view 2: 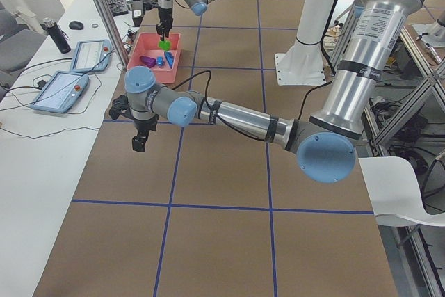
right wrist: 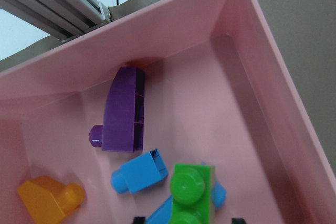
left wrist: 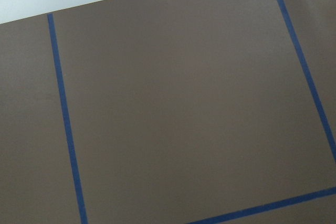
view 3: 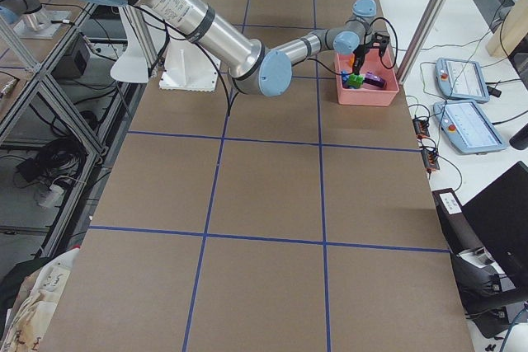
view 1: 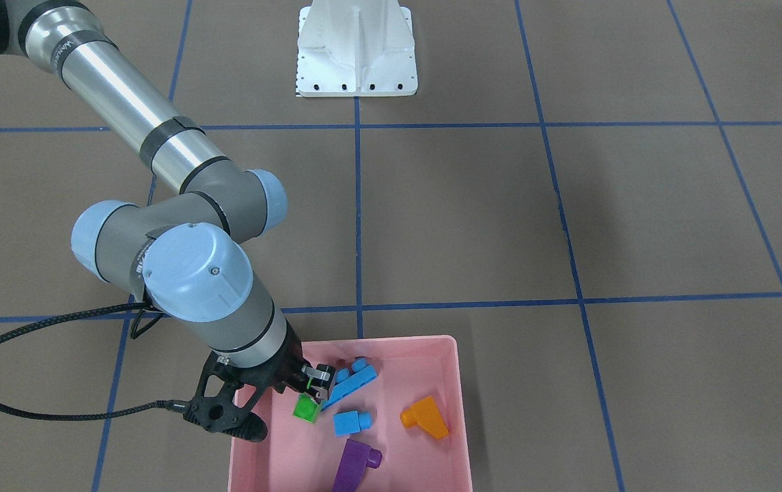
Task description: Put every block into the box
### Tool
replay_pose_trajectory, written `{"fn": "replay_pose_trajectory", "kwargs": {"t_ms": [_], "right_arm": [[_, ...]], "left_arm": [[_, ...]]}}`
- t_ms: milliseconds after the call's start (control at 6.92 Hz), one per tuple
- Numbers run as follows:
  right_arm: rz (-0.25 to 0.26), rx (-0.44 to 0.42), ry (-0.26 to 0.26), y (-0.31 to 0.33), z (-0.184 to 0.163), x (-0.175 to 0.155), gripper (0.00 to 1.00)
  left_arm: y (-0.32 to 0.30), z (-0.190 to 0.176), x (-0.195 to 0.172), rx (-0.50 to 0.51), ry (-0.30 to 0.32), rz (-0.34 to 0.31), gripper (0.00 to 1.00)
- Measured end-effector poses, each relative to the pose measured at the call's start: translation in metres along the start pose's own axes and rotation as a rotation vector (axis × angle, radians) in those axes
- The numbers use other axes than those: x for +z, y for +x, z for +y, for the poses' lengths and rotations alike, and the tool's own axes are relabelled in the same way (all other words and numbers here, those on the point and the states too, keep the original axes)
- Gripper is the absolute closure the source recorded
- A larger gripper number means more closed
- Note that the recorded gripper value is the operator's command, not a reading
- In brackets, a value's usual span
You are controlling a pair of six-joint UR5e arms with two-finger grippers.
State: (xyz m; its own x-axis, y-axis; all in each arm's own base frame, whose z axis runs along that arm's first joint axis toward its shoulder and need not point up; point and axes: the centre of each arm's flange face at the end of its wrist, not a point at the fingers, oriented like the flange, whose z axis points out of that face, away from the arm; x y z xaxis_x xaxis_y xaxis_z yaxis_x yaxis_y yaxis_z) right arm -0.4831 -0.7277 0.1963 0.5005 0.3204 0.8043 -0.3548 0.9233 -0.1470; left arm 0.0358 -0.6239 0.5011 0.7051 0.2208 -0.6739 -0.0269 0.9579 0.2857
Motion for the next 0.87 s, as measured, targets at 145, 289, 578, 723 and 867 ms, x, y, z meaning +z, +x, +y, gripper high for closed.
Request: {"fn": "replay_pose_trajectory", "kwargs": {"t_ms": [145, 289, 578, 723, 867], "right_arm": [[-0.014, 0.005, -0.015, 0.007, -0.001, -0.011, 0.00], [-0.021, 0.012, -0.041, 0.036, -0.007, -0.028, 0.00], [-0.021, -0.046, -0.097, 0.143, -0.023, -0.080, 0.00], [-0.007, -0.109, -0.104, 0.217, -0.022, -0.107, 0.00], [0.024, -0.184, -0.102, 0.297, -0.017, -0.131, 0.00]], "left_arm": [[-0.003, 0.015, -0.002, -0.021, -0.024, -0.003, 0.00], [0.000, 0.025, -0.008, -0.046, -0.049, -0.007, 0.00], [0.005, 0.054, -0.019, -0.080, -0.087, -0.012, 0.00], [0.005, 0.071, -0.022, -0.086, -0.095, -0.013, 0.00], [0.003, 0.088, -0.022, -0.092, -0.103, -0.014, 0.00]]}}
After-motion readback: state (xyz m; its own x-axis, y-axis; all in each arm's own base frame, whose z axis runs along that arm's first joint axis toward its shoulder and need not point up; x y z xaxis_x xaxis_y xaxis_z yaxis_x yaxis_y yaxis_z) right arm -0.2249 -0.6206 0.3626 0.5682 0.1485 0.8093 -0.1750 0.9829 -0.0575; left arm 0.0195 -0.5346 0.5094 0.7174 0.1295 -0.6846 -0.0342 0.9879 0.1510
